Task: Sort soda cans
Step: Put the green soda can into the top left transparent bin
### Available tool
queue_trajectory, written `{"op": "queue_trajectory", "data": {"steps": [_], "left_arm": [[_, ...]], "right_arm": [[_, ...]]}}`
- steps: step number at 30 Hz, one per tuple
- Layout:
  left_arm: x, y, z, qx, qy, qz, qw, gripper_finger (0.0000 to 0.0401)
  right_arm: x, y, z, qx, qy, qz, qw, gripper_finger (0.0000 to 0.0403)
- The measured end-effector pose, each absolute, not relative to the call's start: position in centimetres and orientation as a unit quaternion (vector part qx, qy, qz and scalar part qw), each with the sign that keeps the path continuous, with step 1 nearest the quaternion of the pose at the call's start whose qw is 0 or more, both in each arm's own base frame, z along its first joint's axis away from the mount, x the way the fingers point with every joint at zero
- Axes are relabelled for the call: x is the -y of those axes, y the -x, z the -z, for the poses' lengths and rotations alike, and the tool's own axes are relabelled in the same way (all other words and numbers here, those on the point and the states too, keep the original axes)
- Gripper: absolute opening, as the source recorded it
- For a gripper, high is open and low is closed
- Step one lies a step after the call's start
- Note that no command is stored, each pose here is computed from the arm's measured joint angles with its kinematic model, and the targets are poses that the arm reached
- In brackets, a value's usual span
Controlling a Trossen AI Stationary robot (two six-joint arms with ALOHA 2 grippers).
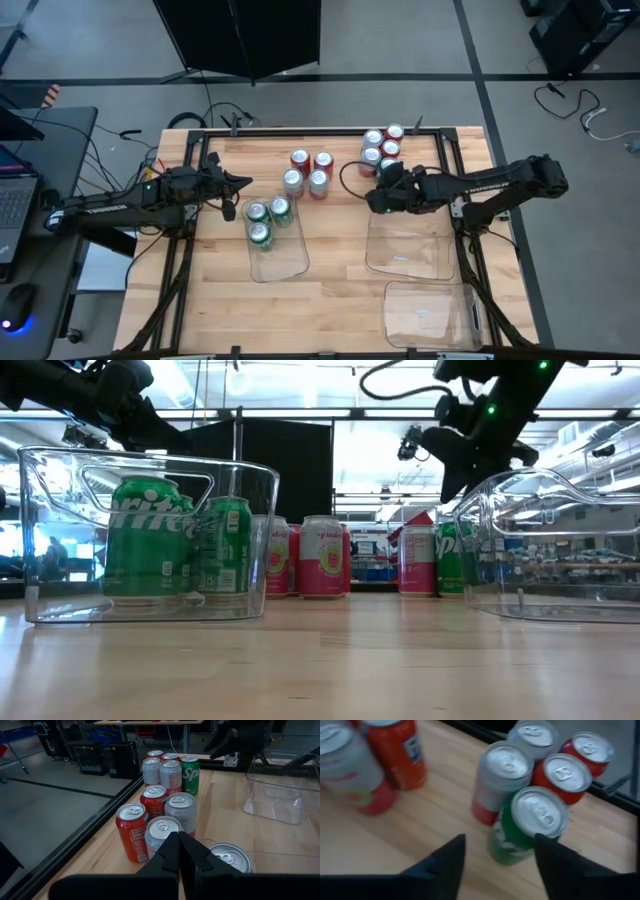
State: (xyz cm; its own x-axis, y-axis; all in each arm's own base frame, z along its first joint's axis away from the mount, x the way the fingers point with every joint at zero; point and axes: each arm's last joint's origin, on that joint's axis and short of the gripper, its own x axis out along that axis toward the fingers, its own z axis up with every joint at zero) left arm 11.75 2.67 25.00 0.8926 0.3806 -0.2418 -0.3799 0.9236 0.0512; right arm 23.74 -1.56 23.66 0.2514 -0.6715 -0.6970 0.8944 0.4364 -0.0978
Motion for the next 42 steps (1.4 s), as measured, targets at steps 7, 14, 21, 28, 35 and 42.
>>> {"op": "queue_trajectory", "data": {"steps": [7, 14, 21, 28, 35, 42], "left_arm": [[-2.7, -11.7, -25.0, -0.125, -0.001, -0.196, 0.973, 0.0004], [-2.7, -11.7, -25.0, -0.124, 0.000, -0.196, 0.973, 0.0003], [-2.7, -11.7, -25.0, -0.125, 0.000, -0.196, 0.973, 0.0003], [-2.7, -11.7, -25.0, -0.125, 0.000, -0.196, 0.973, 0.0003], [-2.7, -11.7, -25.0, -0.125, 0.000, -0.196, 0.973, 0.0003], [-2.7, -11.7, -25.0, -0.123, 0.002, -0.196, 0.973, 0.0003]], "right_arm": [[4.4, -23.3, -23.5, -0.350, -0.189, 0.543, 0.740, 0.0356], [6.9, -22.8, -23.4, -0.367, -0.218, 0.551, 0.717, 0.0394], [8.0, -23.3, -22.5, -0.364, -0.234, 0.505, 0.747, 0.0378], [8.8, -22.2, -20.2, -0.373, -0.238, 0.522, 0.729, 0.0376], [9.0, -22.0, -19.0, -0.372, -0.238, 0.502, 0.743, 0.0323], [7.4, -23.5, -20.6, -0.382, -0.228, 0.452, 0.773, 0.0287]]}}
